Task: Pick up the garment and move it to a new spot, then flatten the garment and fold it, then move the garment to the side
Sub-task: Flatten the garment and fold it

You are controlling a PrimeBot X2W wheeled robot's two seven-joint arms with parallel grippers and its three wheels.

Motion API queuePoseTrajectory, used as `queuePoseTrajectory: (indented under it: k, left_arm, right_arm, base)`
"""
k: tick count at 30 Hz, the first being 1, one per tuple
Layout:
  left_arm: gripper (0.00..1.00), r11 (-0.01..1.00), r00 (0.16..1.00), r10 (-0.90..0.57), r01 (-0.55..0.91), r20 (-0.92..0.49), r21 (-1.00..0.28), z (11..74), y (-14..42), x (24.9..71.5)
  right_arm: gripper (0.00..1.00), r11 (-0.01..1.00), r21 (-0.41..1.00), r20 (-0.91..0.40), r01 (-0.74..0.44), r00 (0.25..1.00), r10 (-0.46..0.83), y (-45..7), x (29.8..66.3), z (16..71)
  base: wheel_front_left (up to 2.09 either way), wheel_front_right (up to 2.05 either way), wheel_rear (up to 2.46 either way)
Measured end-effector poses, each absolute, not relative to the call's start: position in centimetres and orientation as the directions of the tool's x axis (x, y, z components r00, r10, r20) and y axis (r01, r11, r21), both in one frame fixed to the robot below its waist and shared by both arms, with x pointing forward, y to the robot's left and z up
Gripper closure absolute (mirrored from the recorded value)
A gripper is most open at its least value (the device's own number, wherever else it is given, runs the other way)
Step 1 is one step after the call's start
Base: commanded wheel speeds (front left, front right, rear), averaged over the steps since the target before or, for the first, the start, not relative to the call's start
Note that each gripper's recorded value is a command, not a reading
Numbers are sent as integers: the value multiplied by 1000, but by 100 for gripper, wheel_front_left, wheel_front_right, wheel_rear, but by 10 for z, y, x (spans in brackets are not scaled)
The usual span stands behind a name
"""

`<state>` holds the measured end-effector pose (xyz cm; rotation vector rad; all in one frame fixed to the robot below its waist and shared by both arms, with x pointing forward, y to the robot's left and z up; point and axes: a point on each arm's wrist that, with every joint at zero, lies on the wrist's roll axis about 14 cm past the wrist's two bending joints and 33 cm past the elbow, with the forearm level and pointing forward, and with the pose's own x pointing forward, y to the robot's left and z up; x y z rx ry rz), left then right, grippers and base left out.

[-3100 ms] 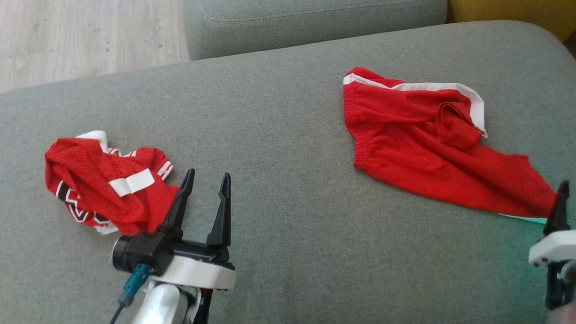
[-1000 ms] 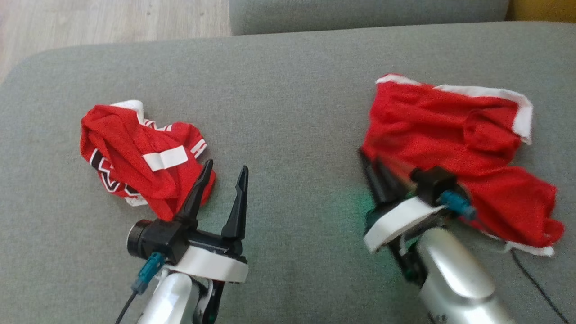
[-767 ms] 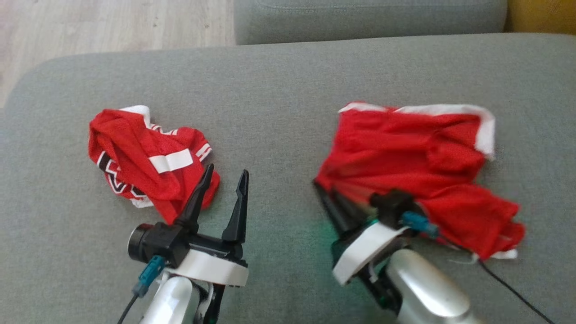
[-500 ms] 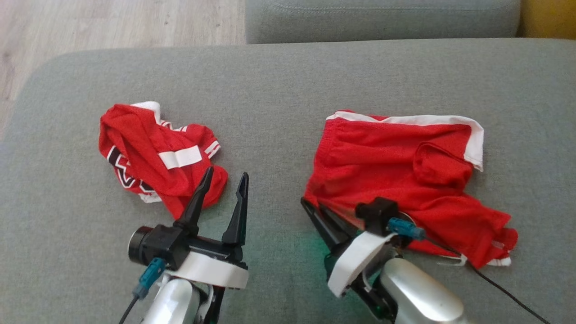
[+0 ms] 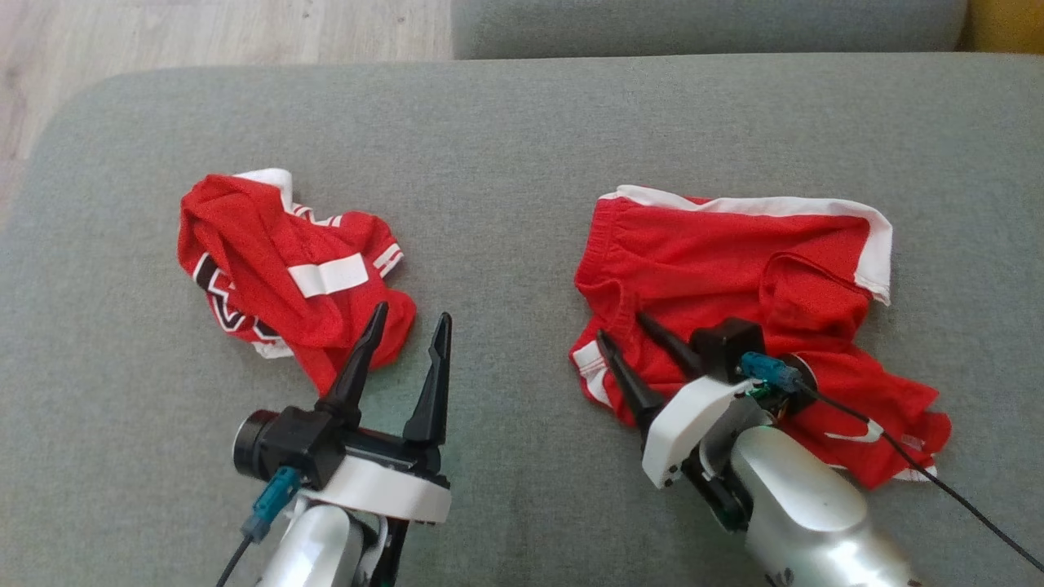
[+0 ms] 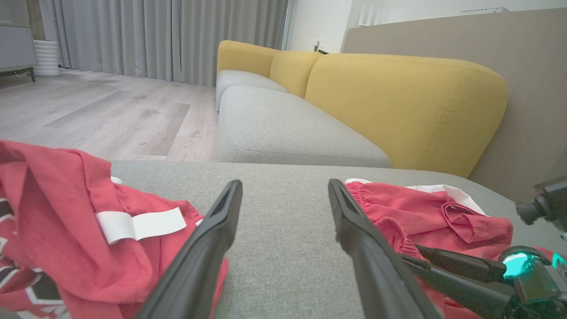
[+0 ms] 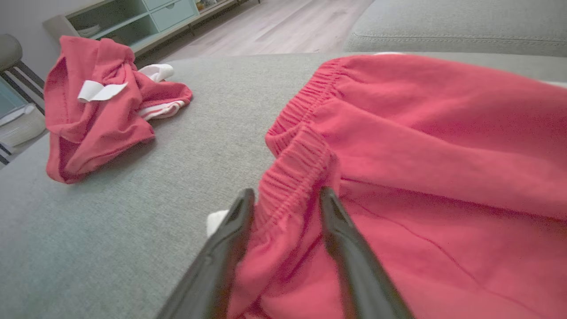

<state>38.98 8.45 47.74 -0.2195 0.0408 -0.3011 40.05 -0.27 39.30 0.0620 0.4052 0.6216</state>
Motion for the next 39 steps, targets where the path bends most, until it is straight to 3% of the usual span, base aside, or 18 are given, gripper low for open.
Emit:
queuePoseTrajectory:
  k: [11,15,24,31,39]
  left_arm:
    - [0,918,942,-335,330,16,-220,485,71,393]
    - [0,912,937,-348,347,37,-218,492,65,395]
    - [0,894,921,-385,388,59,-225,500,50,390]
    - [0,884,912,-405,407,60,-228,499,43,391]
    - [0,880,909,-414,413,47,-235,494,39,392]
  right_arm:
    - [0,890,102,-269,-444,849,455,-49,423,420]
    - [0,907,71,-261,-414,870,418,-65,412,423]
    - [0,988,65,-107,-136,984,143,-156,392,460]
    - [0,989,144,-175,18,984,8,-192,344,431]
    - [0,985,167,-164,52,986,-25,-200,346,434]
  base:
    - [0,0,0]
    - [0,0,0]
    - [0,0,0]
    - [0,0,0]
    - [0,0,0]
